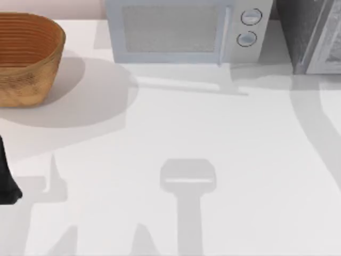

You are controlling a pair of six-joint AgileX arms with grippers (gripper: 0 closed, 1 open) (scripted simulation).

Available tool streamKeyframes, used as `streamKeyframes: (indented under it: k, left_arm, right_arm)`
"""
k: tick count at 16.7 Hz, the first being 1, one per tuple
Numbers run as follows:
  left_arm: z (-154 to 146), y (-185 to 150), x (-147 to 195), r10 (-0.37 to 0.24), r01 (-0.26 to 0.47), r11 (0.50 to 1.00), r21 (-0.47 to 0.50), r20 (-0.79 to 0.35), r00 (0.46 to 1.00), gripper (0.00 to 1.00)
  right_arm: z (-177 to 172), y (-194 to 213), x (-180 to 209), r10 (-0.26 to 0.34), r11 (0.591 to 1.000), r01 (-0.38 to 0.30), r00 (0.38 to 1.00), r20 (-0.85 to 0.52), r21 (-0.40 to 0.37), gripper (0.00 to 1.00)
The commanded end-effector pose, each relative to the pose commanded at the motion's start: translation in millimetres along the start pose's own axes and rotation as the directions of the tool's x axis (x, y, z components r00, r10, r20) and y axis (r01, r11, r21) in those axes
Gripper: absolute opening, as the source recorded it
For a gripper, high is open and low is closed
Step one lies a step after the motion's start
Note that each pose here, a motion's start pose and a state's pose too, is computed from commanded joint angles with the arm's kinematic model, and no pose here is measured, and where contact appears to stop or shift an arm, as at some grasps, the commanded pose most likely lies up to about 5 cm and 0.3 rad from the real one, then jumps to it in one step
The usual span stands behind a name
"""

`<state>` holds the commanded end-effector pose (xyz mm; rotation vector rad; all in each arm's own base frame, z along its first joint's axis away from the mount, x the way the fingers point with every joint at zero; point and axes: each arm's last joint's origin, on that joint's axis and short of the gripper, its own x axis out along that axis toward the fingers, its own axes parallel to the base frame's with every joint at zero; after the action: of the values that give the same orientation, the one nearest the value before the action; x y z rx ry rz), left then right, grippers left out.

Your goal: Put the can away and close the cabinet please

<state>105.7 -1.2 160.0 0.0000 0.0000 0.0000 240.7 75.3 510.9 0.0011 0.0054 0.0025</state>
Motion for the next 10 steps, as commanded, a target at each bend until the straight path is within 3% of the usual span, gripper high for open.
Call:
streamKeyframes:
  k: [8,9,10]
  left_arm:
    - [0.0,0.0,0.0,0.0,0.0,1.0,0.0,0.0,1.0,1.0]
    - [0.0,0.0,0.0,0.0,0.0,1.0,0.0,0.0,1.0,1.0]
    - [0.0,0.0,0.0,0.0,0.0,1.0,0.0,0.0,1.0,1.0]
  right_arm:
    - [-1.7,23.0,-14.0,0.0,1.0,0.0,1.0,-0.001,0.0,1.0]
    - [4.7,13.0,-21.3,-0.042,0.999,0.042,0.999,0.02,-0.003,1.0]
    - [5.4,12.6,-20.5,-0.042,0.999,0.042,0.999,0.023,0.0,1.0]
